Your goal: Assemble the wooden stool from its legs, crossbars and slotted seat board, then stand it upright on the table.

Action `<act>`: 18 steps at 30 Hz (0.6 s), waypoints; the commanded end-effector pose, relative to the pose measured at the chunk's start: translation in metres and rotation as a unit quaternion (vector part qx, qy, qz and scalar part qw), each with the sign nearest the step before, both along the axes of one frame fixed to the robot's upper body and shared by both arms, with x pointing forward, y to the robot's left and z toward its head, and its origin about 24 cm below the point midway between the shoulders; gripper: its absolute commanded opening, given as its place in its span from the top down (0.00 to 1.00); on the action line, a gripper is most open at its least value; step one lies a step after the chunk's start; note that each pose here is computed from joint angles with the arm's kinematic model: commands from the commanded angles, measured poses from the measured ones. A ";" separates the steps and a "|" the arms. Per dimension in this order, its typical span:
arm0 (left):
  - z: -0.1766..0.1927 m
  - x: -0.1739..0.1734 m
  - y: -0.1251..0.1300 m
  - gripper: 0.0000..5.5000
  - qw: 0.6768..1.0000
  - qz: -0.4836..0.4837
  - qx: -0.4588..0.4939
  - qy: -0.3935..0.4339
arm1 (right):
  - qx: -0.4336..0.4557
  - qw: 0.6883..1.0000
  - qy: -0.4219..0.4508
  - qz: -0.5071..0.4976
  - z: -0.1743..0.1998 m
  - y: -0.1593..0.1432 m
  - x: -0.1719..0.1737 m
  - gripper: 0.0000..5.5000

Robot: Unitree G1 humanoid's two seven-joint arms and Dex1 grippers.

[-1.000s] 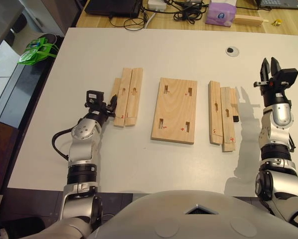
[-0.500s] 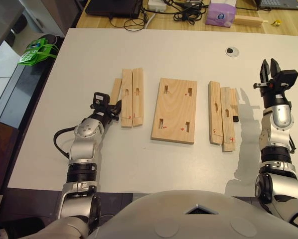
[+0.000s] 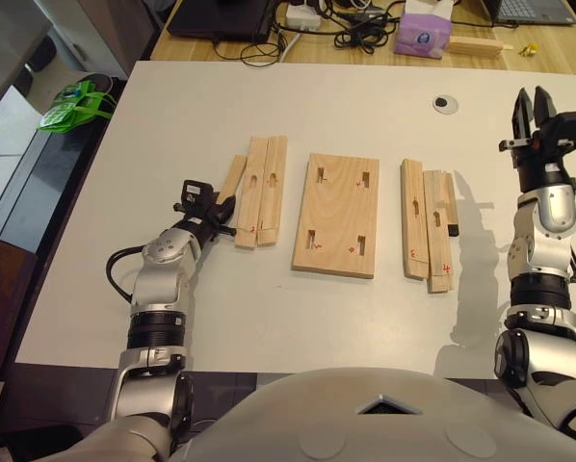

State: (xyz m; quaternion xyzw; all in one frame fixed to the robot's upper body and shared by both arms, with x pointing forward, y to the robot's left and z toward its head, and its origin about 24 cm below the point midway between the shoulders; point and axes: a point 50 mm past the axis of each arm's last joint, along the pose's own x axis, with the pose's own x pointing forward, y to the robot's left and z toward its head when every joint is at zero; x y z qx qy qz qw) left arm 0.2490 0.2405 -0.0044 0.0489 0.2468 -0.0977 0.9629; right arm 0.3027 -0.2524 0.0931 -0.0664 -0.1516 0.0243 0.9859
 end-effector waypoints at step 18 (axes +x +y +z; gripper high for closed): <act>0.148 0.062 -0.126 0.76 0.895 -0.231 -0.059 -0.376 | 0.244 0.879 0.016 0.409 0.100 0.075 -0.008 0.45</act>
